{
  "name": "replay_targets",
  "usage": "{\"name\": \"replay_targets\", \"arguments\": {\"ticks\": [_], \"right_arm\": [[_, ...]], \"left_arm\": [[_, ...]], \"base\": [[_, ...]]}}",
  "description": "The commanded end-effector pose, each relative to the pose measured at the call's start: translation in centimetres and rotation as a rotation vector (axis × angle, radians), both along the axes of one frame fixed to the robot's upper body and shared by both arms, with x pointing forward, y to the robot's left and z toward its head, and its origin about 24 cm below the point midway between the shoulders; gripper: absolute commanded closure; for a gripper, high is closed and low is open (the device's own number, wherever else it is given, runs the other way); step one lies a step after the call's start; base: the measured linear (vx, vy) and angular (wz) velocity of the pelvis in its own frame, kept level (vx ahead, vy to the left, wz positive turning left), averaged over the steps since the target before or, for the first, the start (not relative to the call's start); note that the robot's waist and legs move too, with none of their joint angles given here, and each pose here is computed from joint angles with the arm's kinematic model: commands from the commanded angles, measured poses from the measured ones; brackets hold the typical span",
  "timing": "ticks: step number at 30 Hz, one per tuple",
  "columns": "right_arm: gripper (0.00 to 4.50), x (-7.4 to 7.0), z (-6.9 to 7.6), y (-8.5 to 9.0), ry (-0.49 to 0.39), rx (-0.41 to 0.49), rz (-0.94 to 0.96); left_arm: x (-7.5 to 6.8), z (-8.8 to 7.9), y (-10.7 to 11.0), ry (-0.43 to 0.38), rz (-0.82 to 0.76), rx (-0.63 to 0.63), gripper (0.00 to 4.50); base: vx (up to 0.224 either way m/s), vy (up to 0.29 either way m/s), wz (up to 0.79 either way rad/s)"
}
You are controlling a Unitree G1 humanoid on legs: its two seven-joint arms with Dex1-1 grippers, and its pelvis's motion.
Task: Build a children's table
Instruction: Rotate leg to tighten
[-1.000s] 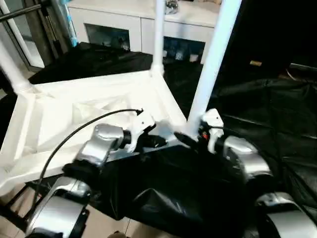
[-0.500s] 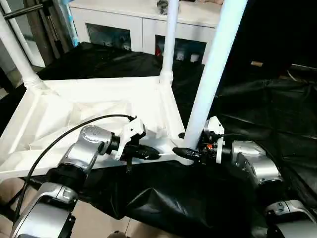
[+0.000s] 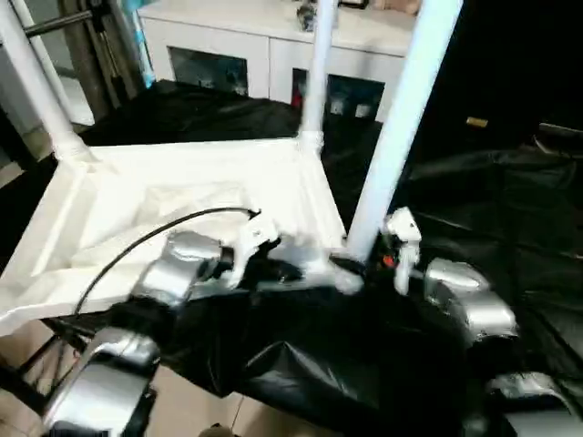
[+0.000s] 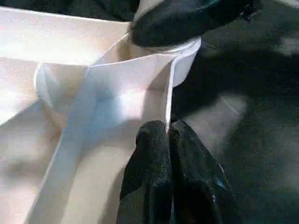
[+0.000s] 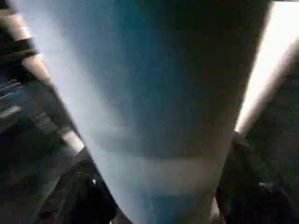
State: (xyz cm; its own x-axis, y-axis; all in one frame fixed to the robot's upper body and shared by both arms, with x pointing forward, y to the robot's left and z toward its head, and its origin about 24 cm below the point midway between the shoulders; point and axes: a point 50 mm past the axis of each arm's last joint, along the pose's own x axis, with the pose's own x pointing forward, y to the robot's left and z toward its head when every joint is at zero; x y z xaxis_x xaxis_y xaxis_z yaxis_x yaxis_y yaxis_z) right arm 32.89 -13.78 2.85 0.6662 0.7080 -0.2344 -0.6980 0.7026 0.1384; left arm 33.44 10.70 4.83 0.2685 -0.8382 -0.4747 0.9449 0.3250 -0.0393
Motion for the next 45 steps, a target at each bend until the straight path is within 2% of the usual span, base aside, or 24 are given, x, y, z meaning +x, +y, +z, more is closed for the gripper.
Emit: {"name": "replay_targets", "arguments": {"ticks": [1,2,6,9,12,16,20,22,28,36,41,45], "right_arm": [[2.14,-0.4,-2.5,2.1,0.122,-0.027,-0.085],[2.15,0.0,-2.8,2.2,0.139,-0.047,-0.185],[2.15,0.6,-3.3,2.9,0.198,-0.065,-0.347],[2.15,0.6,-3.4,3.8,0.183,-0.085,-0.347],[1.68,0.7,-2.7,5.2,0.108,-0.065,-0.254],[1.44,1.0,-1.6,4.5,0.049,-0.029,-0.165],[1.05,0.6,-0.9,3.4,0.006,-0.04,0.0],[1.05,0.5,-0.8,3.2,0.001,-0.043,0.037],[1.05,-0.9,-0.4,1.4,0.037,-0.009,0.284],[1.05,-2.2,-0.1,0.1,0.091,-0.004,0.442],[1.64,-2.8,0.0,-0.6,0.14,0.002,0.499],[1.81,-3.0,0.0,-0.5,0.158,0.014,0.519]], "left_arm": [[1.2,1.1,-2.0,-0.07,0.101,-0.028,4.5],[1.5,1.1,-2.6,-0.079,0.145,-0.024,4.5],[1.9,1.1,-4.3,-0.093,0.215,-0.036,4.5],[1.8,1.0,-5.3,-0.097,0.211,-0.042,4.5],[1.4,0.9,-6.1,-0.089,0.157,-0.053,4.5],[1.0,0.7,-5.1,-0.063,0.08,-0.051,4.5],[0.2,0.6,-3.8,-0.032,-0.032,-0.057,4.5],[0.0,0.6,-3.5,-0.026,-0.057,-0.058,4.5],[-0.7,0.9,-1.6,0.01,-0.166,-0.079,4.5],[-1.7,1.1,0.7,0.065,-0.271,-0.059,4.5],[-2.5,0.9,1.9,0.111,-0.313,-0.045,4.5],[-2.6,0.9,2.1,0.118,-0.318,-0.041,4.5]], "base": [[0.0,0.0,0.0],[0.0,0.0,0.0],[0.0,0.0,0.0],[0.0,0.0,0.0],[0.0,0.0,0.0],[0.0,0.0,0.0],[0.0,0.0,0.0],[0.0,0.0,0.0],[0.0,0.0,0.0],[0.0,0.0,0.0],[0.0,0.0,0.0],[0.0,0.0,0.0]]}}
